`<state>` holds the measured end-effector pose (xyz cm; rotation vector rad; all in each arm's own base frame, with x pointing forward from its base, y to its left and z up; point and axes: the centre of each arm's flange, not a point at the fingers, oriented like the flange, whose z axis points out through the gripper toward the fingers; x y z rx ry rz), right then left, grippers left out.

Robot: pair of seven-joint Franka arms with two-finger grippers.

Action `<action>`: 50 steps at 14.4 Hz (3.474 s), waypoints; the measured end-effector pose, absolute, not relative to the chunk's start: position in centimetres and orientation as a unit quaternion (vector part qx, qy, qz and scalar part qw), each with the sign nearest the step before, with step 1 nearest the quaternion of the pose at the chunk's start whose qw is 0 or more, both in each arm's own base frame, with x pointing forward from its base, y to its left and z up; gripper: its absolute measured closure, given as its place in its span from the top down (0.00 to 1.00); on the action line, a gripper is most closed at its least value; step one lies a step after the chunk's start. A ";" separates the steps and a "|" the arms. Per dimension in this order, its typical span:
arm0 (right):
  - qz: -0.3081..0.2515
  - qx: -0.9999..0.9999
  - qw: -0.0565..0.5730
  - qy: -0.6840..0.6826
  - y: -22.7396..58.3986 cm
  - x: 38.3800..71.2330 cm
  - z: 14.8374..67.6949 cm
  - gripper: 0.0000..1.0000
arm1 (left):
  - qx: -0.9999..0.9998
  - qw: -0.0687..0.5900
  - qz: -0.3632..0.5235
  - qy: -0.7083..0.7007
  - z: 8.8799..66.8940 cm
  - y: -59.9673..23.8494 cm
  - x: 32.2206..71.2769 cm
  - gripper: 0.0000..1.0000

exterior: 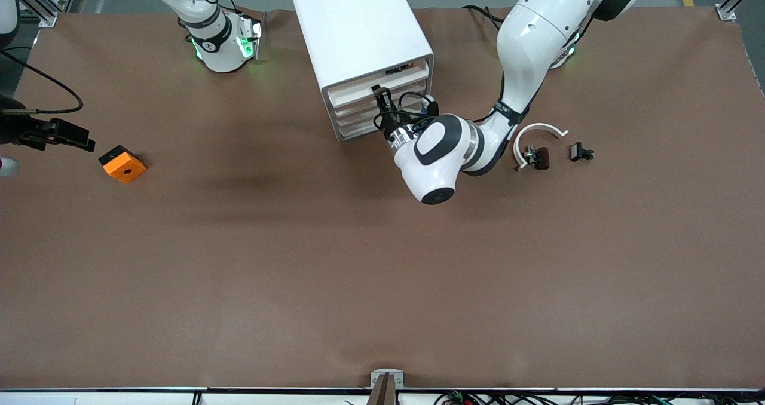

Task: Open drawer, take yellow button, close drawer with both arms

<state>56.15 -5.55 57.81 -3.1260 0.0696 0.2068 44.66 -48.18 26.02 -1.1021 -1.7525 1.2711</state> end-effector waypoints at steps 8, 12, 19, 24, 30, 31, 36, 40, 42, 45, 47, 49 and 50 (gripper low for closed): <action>0.081 -0.991 -0.005 0.104 -2.5 56.0 57.6 1.00 | -0.400 0.313 0.505 -0.698 26.0 -44.6 49.5 0.14; 0.082 -0.981 -0.017 0.177 2.3 56.0 57.7 1.00 | -0.394 0.287 0.509 -0.710 26.3 -43.4 51.6 0.14; 0.075 -0.930 -0.034 0.357 19.1 52.7 58.0 1.00 | -0.375 0.245 0.515 -0.731 26.9 -40.5 55.1 0.19; 0.072 -0.911 -0.039 0.405 26.3 49.7 58.1 1.00 | -0.387 0.235 0.493 -0.743 27.0 -39.9 55.9 0.67; 0.065 -0.879 -0.052 0.470 35.0 46.5 55.1 1.00 | -0.476 0.160 0.411 -0.761 31.7 -38.0 60.0 1.00; 0.063 -0.874 -0.055 0.479 36.5 46.2 54.2 1.00 | -0.506 0.131 0.405 -0.750 32.6 -37.0 60.9 1.00; 0.063 -0.846 -0.065 0.525 42.7 44.8 50.1 1.00 | -0.615 0.041 0.336 -0.713 36.2 -29.4 64.9 1.00; 0.056 -0.826 -0.058 0.558 47.5 44.5 49.0 1.00 | -0.711 0.059 0.231 -0.662 37.6 -27.4 65.1 1.00; 0.053 -0.820 -0.049 0.567 49.9 44.1 48.2 1.00 | -0.761 0.059 0.196 -0.615 38.7 -26.8 65.1 1.00; 0.048 -0.814 -0.030 0.578 52.6 43.2 47.2 1.00 | -0.835 0.043 0.163 -0.524 41.1 -25.3 65.4 1.00; 0.048 -0.809 -0.021 0.586 53.9 42.7 46.3 1.00 | -0.872 0.036 0.140 -0.468 43.1 -24.1 65.5 1.00; 0.047 -0.804 -0.013 0.592 55.3 42.0 45.1 1.00 | -0.897 0.034 0.131 -0.420 44.7 -22.7 65.3 1.00; 0.048 -0.803 -0.010 0.593 56.0 41.7 44.4 1.00 | -0.909 0.036 0.129 -0.396 45.4 -22.0 65.2 1.00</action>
